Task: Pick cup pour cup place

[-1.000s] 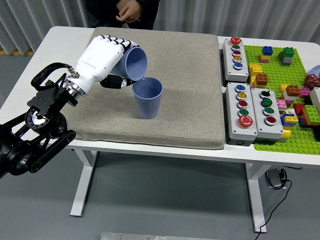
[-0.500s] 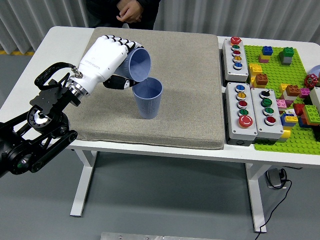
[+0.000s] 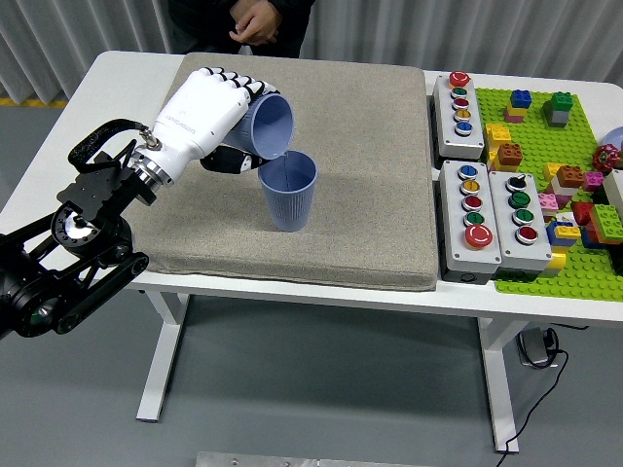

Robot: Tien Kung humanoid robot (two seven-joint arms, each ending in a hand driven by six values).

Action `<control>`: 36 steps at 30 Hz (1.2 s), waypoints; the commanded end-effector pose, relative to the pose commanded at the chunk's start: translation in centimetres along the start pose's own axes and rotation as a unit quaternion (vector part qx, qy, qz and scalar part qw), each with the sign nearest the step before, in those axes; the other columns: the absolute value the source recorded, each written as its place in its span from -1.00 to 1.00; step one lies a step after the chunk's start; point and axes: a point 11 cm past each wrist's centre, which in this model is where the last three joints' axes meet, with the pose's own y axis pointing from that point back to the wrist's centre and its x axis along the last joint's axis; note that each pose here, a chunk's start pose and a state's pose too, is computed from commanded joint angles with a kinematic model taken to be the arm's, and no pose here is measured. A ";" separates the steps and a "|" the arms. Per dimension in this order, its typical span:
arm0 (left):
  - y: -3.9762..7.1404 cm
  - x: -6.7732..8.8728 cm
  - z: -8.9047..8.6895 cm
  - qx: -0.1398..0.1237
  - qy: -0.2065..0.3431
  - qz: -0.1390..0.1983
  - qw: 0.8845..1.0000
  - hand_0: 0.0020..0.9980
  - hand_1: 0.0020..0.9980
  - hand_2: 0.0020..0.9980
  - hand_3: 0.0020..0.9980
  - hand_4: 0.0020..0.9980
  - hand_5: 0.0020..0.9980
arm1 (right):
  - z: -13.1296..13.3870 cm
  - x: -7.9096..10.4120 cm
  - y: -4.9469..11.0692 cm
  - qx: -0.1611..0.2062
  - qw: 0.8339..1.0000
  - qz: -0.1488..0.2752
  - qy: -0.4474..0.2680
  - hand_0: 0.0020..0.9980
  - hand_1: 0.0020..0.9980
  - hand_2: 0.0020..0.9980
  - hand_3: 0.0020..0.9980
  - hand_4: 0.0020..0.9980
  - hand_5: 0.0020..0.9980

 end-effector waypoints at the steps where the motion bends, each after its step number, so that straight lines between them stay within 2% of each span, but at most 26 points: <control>1: 0.0 0.0 0.0 0.000 0.000 0.000 1.000 0.04 -0.01 -0.02 0.02 0.58 -0.82 | 0.0 0.0 0.0 0.000 1.000 0.000 0.000 0.40 0.28 0.19 0.19 -1.00 -0.52; 15: -0.2 0.4 0.3 -0.012 -0.020 -0.008 1.000 0.04 -0.01 -0.02 0.02 0.58 -0.82 | 0.1 0.0 0.0 -0.001 1.000 0.000 -0.001 0.40 0.28 0.19 0.19 -1.00 -0.52; 23: -0.2 0.6 -0.4 0.017 -0.029 -0.009 0.999 0.04 -0.01 -0.02 0.02 0.58 -0.82 | 0.5 0.0 -0.1 -0.004 1.000 0.001 0.000 0.40 0.28 0.19 0.19 -1.00 -0.51; 36: -0.2 0.8 0.0 0.002 -0.037 -0.010 0.999 0.04 -0.01 -0.02 0.02 0.59 -0.81 | 0.6 0.1 -0.1 -0.006 1.000 0.001 0.001 0.40 0.28 0.19 0.19 -1.00 -0.51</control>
